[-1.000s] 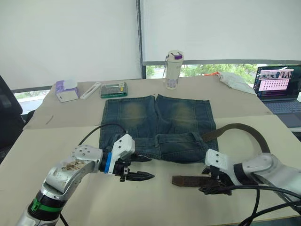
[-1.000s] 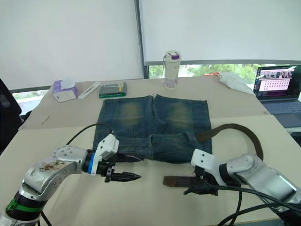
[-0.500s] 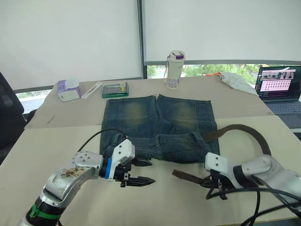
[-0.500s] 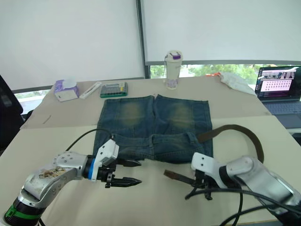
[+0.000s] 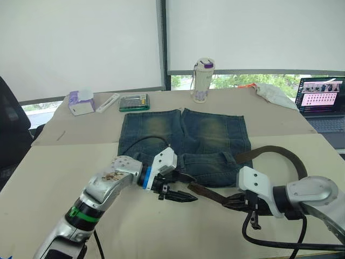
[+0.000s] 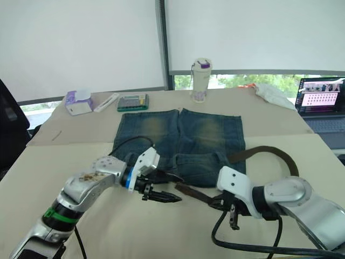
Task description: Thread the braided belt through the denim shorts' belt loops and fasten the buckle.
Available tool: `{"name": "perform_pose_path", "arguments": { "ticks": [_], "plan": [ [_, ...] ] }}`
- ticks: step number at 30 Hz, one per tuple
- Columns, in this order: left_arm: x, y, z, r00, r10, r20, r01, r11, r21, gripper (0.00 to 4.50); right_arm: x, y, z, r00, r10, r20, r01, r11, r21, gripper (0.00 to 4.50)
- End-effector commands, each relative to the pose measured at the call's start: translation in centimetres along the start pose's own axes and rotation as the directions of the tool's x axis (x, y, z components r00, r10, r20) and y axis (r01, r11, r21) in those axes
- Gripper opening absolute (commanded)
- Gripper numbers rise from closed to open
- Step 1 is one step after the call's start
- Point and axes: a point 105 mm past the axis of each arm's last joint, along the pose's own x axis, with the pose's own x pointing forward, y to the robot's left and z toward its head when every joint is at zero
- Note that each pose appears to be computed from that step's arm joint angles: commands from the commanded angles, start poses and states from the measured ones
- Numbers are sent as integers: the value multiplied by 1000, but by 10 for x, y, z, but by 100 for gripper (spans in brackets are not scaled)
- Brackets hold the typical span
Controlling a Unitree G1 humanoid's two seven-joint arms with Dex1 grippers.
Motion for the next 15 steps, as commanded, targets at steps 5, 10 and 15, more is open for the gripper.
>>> {"name": "perform_pose_path", "arguments": {
  "ticks": [5, 10, 15],
  "plan": [
    [5, 4, 4, 998, -48, -43, 51, 996, 74, 36, 0, 1, 14, 999, -16, 39, 18, 999, -43, 0],
    [9, 11, 5, 999, -28, -30, 30, 998, 58, 0, -9, -6, 16, 994, -84, 71, 85, 996, -14, 109],
    [14, 29, 31, 990, 46, 136, -6, 960, -280, 0, -62, -15, 31, 897, -320, 304, 265, 941, 209, 185]
  ]
}}
